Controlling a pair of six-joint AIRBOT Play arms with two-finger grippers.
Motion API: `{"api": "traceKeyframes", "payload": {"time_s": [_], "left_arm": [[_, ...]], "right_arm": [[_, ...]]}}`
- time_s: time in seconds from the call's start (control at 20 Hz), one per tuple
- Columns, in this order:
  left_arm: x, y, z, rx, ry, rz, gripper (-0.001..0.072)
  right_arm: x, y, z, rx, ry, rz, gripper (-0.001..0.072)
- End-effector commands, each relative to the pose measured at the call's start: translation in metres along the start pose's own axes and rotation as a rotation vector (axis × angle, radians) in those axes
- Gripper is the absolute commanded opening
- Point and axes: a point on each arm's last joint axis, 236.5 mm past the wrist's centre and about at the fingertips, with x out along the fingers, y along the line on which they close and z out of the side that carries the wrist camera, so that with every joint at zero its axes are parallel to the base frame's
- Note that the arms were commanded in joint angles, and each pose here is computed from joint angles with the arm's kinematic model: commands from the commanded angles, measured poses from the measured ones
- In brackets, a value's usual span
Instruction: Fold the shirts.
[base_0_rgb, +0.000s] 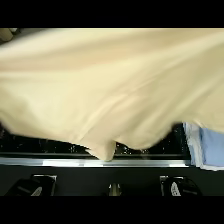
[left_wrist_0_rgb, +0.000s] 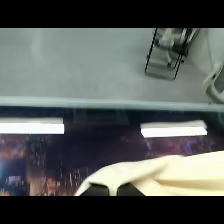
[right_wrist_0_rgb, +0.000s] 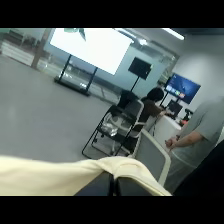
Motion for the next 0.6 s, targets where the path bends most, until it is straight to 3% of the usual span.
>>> {"api": "traceKeyframes", "payload": {"time_s": [0.0,0.25,0.4,0.55], "left_arm": [[0.052,0.009,-0.122,-0.102,0.37,0.054,0.0025],[0.103,-0.008,-0.28,-0.191,0.811,0.015,0.0026],[0.138,-0.02,-0.304,-0.197,0.863,-0.035,0.0025],[0.183,-0.009,-0.322,-0.217,0.863,0.004,0.0025]], "right_arm": [[0.063,0.009,-0.052,0.053,0.127,0.042,0.0023],[0.175,0.071,-0.199,0.169,0.422,0.225,0.0024],[0.212,0.123,-0.273,0.276,0.532,0.353,0.0024],[0.228,0.168,-0.335,0.419,0.642,0.439,0.0024]]}}
